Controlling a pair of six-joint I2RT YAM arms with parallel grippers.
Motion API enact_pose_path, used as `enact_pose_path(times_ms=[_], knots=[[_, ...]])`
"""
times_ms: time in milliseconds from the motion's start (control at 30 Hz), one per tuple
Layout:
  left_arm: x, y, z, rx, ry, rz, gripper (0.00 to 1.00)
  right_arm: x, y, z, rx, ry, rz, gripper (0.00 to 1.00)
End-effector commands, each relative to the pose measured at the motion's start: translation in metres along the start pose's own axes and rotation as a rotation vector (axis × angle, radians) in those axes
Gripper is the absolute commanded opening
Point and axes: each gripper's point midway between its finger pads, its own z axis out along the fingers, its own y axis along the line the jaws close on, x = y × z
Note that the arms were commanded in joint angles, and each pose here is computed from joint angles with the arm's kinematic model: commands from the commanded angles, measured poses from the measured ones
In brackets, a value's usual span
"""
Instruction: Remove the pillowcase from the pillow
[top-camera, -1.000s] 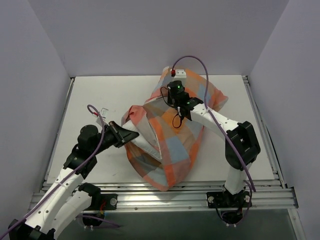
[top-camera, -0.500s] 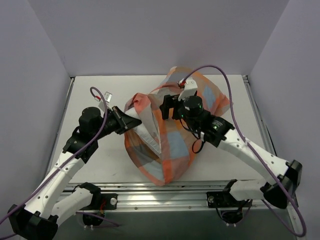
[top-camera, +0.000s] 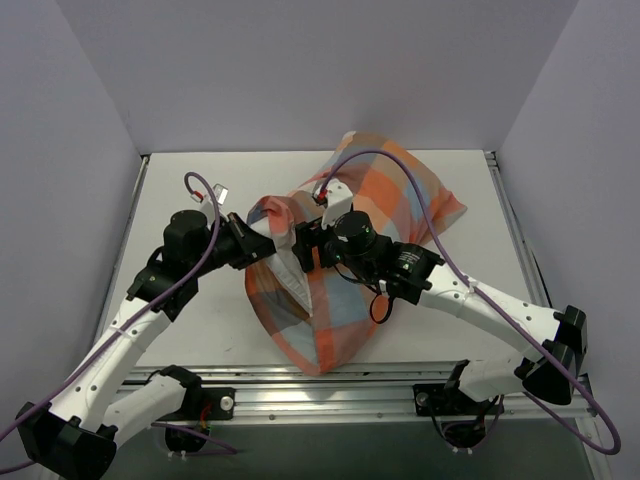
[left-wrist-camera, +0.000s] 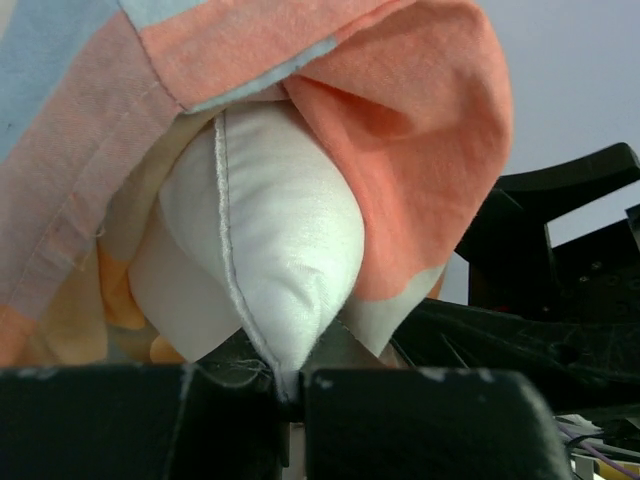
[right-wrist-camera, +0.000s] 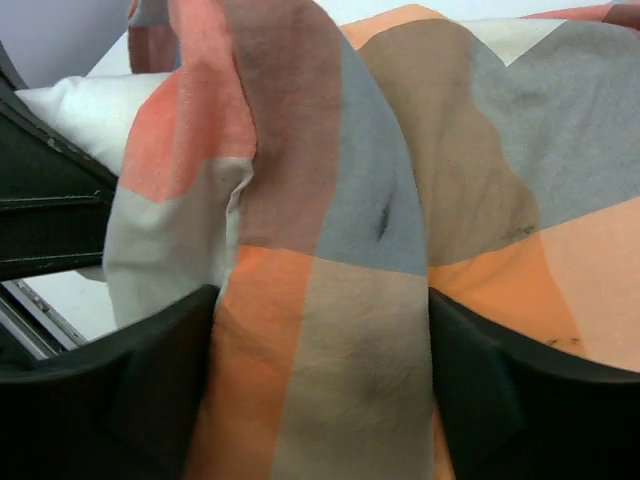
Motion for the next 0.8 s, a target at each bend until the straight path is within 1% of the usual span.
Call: enact_pose_path(times_ms=[0, 33, 67, 100, 167, 200, 267, 300, 367, 433, 500, 533, 567, 633, 700, 733, 767], knots=[[-0.030, -0.050, -0.012, 0.138, -0.103, 0.074, 0.02, -0.018, 0.011, -0.006, -0.026, -0.042, -0.018, 0.68], [-0.029, -0.049, -0.012, 0.134, -0.100, 0.075, 0.02, -0.018, 0.006, -0.005, -0.003, -0.042, -0.022, 0.61], [-0.026, -0.046, -0.013, 0.121, -0.087, 0.072, 0.02, -0.017, 0.003, -0.004, 0.015, -0.044, -0.032, 0.52], [-0.025, -0.045, -0.014, 0.116, -0.083, 0.080, 0.02, -0.013, -0.002, -0.001, 0.040, -0.039, -0.039, 0.34], [-0.019, -0.038, -0.019, 0.083, -0.057, 0.074, 0.02, -0.013, -0.024, 0.001, 0.136, -0.057, -0.051, 0.19], [-0.017, -0.036, -0.021, 0.074, -0.050, 0.077, 0.02, -0.010, -0.042, 0.005, 0.187, -0.048, -0.047, 0.07], [-0.010, -0.034, -0.028, 0.072, -0.025, 0.076, 0.02, -0.007, -0.072, 0.009, 0.265, -0.037, -0.026, 0.00], [-0.005, -0.037, -0.031, 0.096, 0.005, 0.077, 0.02, -0.008, -0.102, 0.012, 0.335, -0.037, 0.006, 0.00], [0.004, -0.041, -0.036, 0.131, 0.046, 0.079, 0.02, -0.004, -0.134, 0.013, 0.415, -0.026, 0.039, 0.00], [0.016, -0.048, -0.043, 0.196, 0.122, 0.088, 0.02, -0.003, -0.167, 0.015, 0.487, -0.002, 0.073, 0.00], [0.024, -0.052, -0.046, 0.253, 0.174, 0.095, 0.02, 0.005, -0.187, 0.022, 0.543, 0.037, 0.084, 0.00], [0.032, -0.058, -0.053, 0.308, 0.229, 0.100, 0.02, 0.009, -0.202, 0.021, 0.578, 0.062, 0.109, 0.00], [0.034, -0.061, -0.055, 0.341, 0.247, 0.111, 0.02, 0.008, -0.208, 0.023, 0.592, 0.068, 0.121, 0.00], [0.038, -0.064, -0.062, 0.385, 0.284, 0.122, 0.02, 0.021, -0.226, 0.027, 0.641, 0.109, 0.144, 0.00], [0.035, -0.066, -0.063, 0.400, 0.271, 0.131, 0.02, 0.031, -0.228, 0.033, 0.639, 0.138, 0.147, 0.00], [0.029, -0.064, -0.060, 0.383, 0.240, 0.128, 0.02, 0.032, -0.222, 0.037, 0.598, 0.139, 0.152, 0.00], [0.026, -0.062, -0.057, 0.366, 0.220, 0.125, 0.02, 0.033, -0.217, 0.038, 0.569, 0.140, 0.155, 0.05]])
